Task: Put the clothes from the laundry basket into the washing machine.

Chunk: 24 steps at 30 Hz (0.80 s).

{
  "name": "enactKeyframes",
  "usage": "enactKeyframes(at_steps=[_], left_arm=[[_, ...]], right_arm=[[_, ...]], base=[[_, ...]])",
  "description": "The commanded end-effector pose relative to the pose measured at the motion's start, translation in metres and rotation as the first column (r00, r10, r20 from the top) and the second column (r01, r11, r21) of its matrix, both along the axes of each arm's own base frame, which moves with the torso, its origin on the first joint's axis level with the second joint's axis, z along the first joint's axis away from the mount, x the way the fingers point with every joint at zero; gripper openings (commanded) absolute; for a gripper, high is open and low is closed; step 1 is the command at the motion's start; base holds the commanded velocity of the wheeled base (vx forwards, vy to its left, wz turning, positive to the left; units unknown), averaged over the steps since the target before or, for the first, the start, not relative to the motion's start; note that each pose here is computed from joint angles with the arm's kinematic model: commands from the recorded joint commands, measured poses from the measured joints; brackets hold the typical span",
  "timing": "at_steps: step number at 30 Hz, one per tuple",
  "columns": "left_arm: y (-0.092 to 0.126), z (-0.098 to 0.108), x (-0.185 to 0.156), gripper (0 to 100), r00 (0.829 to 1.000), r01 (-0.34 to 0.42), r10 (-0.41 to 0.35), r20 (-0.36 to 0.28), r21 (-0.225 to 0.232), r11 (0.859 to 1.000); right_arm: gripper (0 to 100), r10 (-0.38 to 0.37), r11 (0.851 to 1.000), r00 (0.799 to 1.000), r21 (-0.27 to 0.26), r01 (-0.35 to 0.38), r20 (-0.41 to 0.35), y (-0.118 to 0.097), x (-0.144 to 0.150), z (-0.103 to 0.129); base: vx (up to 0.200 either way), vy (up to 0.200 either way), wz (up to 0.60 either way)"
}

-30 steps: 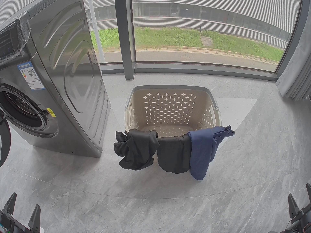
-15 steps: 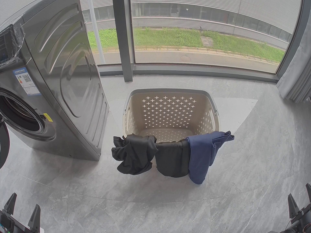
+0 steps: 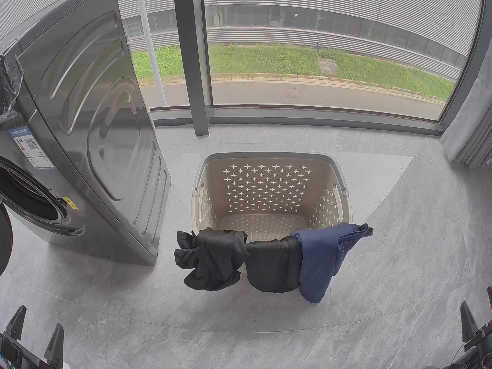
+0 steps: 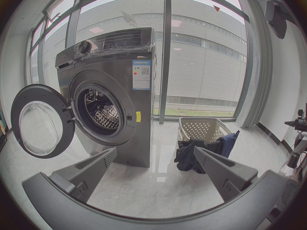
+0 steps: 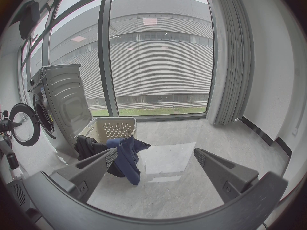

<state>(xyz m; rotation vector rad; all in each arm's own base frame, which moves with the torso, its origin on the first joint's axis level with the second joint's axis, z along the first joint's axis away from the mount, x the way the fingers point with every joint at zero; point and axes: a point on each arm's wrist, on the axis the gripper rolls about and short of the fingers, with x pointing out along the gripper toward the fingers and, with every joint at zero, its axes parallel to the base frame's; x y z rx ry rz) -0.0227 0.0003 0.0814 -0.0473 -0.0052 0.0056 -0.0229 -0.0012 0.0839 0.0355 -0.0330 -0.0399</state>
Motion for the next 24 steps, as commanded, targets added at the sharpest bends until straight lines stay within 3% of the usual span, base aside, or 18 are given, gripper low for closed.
enactKeyframes(at_steps=[1, 2, 3, 5, 7, 8, 9, 14, 17, 21, 24], left_arm=[[0.0, -0.005, 0.0, 100, 1.0, 0.0, 0.0, -0.002, 0.001, 1.0], [0.0, -0.005, 0.0, 100, 1.0, 0.0, 0.0, -0.002, 0.006, 1.0], [0.0, -0.005, 0.0, 100, 1.0, 0.0, 0.0, -0.002, 0.006, 1.0], [0.0, -0.005, 0.0, 100, 1.0, 0.0, 0.0, -0.002, 0.006, 1.0], [0.0, -0.005, 0.0, 100, 1.0, 0.0, 0.0, -0.002, 0.006, 1.0], [0.0, -0.005, 0.0, 100, 1.0, 0.0, 0.0, -0.002, 0.006, 1.0], [0.0, -0.005, 0.0, 100, 1.0, 0.0, 0.0, -0.002, 0.004, 1.0], [0.0, -0.005, 0.0, 100, 1.0, 0.0, 0.0, -0.002, 0.004, 1.0], [0.0, -0.005, 0.0, 100, 1.0, 0.0, 0.0, -0.002, 0.004, 1.0], [0.0, -0.005, 0.0, 100, 1.0, 0.0, 0.0, -0.002, 0.003, 1.0], [0.0, -0.005, 0.0, 100, 1.0, 0.0, 0.0, -0.002, 0.003, 1.0]], right_arm=[[100, 0.01, 1.0, 0.981, 0.017, -0.014, 0.196, 0.0, -0.011, 0.036], [100, 0.029, 0.999, 0.98, 0.03, -0.035, 0.196, 0.0, -0.008, 0.07], [100, 0.055, 0.998, 0.986, 0.035, -0.061, 0.157, 0.0, -0.002, 0.074], [100, 0.148, 0.986, 0.989, 0.077, -0.148, 0.009, 0.002, 0.017, 0.069], [100, 0.205, 0.971, 0.97, 0.148, -0.185, -0.128, 0.004, 0.037, 0.064], [100, 0.214, 0.969, 0.964, 0.16, -0.188, -0.158, 0.005, 0.042, 0.063], [100, 0.231, 0.965, 0.946, 0.181, -0.192, -0.228, 0.007, 0.056, 0.063], [100, 0.316, 0.942, 0.896, 0.219, -0.256, -0.312, 0.018, 0.096, 0.067], [100, 0.291, 0.952, 0.868, 0.214, -0.221, -0.401, 0.025, 0.129, 0.061], [100, 0.241, 0.967, 0.854, 0.185, -0.173, -0.461, 0.03, 0.158, 0.054], [100, 0.229, 0.971, 0.848, 0.173, -0.164, -0.478, 0.033, 0.169, 0.054]], base=[[0.0, 0.0, 0.0], [0.0, 0.0, 0.0], [0.0, 0.0, 0.0], [0.0, 0.0, 0.0], [0.0, 0.0, 0.0], [0.0, 0.0, 0.0], [0.0, 0.0, 0.0], [0.0, 0.0, 0.0], [0.0, 0.0, 0.0], [0.0, 0.0, 0.0], [0.0, 0.0, 0.0]])
